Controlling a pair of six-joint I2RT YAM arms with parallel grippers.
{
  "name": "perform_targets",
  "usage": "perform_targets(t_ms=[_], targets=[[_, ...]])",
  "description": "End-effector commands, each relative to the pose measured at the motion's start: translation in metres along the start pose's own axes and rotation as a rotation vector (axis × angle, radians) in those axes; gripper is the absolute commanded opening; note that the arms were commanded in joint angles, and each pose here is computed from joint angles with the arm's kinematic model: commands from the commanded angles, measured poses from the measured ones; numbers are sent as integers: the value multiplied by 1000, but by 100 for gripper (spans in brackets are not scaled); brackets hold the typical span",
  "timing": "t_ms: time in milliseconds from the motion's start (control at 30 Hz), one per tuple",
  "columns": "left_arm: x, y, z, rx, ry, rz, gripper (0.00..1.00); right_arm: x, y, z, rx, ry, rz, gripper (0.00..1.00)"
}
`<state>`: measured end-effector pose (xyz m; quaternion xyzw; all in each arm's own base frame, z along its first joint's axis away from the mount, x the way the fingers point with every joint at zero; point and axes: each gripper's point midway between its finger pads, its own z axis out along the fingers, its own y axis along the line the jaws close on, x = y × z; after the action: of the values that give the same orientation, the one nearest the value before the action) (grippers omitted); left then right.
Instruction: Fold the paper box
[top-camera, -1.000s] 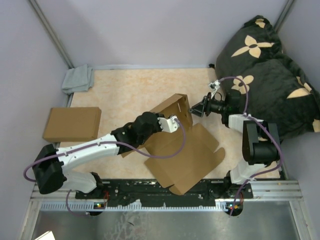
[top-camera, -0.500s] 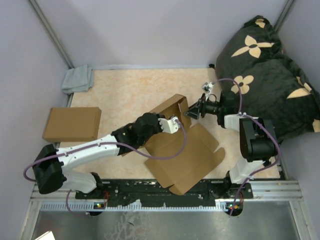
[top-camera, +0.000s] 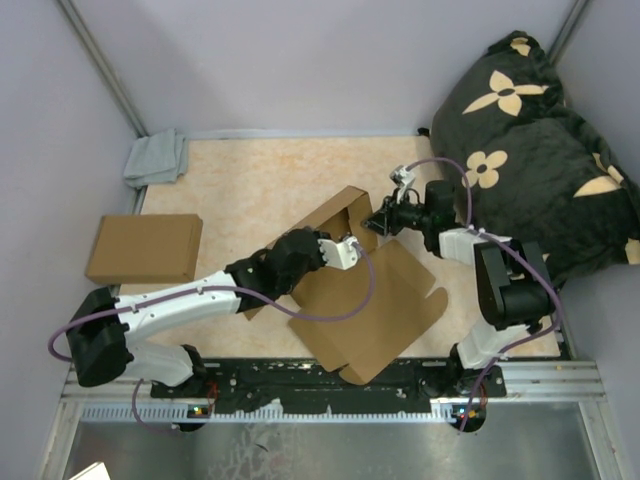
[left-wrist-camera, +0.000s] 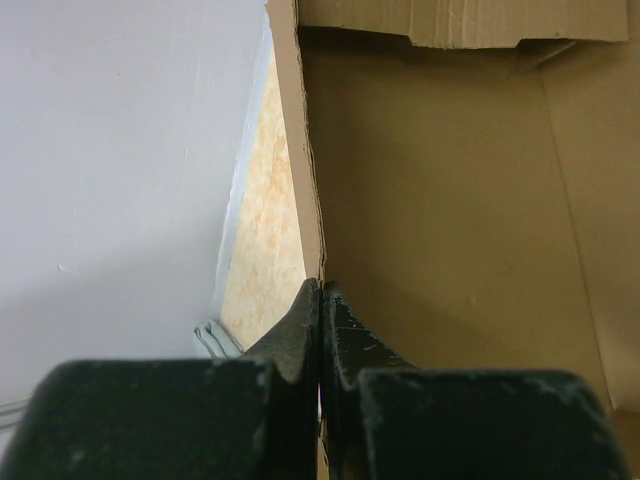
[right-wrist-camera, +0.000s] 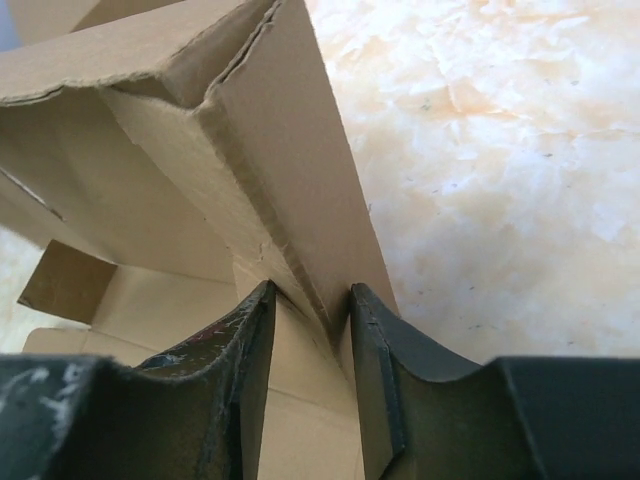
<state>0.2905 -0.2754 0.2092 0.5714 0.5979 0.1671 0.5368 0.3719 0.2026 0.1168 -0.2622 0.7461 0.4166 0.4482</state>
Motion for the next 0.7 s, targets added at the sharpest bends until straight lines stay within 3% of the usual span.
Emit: perform_targets(t_ms=[0, 200, 400, 433, 533, 667], targets=[[-9, -8, 0, 8, -27, 6, 0, -27, -12, -2, 125, -86, -84, 31], [-12, -7, 0, -5, -29, -2, 0, -30, -11, -3, 202, -109, -116, 16], [-15, -2, 1, -38, -19, -32, 0, -31, 3, -4, 211, -142, -148, 13], [-15, -2, 1, -39, -18, -33, 0, -30, 5, -4, 201, -138, -142, 15], [-16, -2, 2, -39, -16, -33, 0, -29, 9, -3, 177, -118, -123, 38], [-15, -2, 2, -47, -7, -33, 0, -26, 13, -3, 151, -87, -118, 51]])
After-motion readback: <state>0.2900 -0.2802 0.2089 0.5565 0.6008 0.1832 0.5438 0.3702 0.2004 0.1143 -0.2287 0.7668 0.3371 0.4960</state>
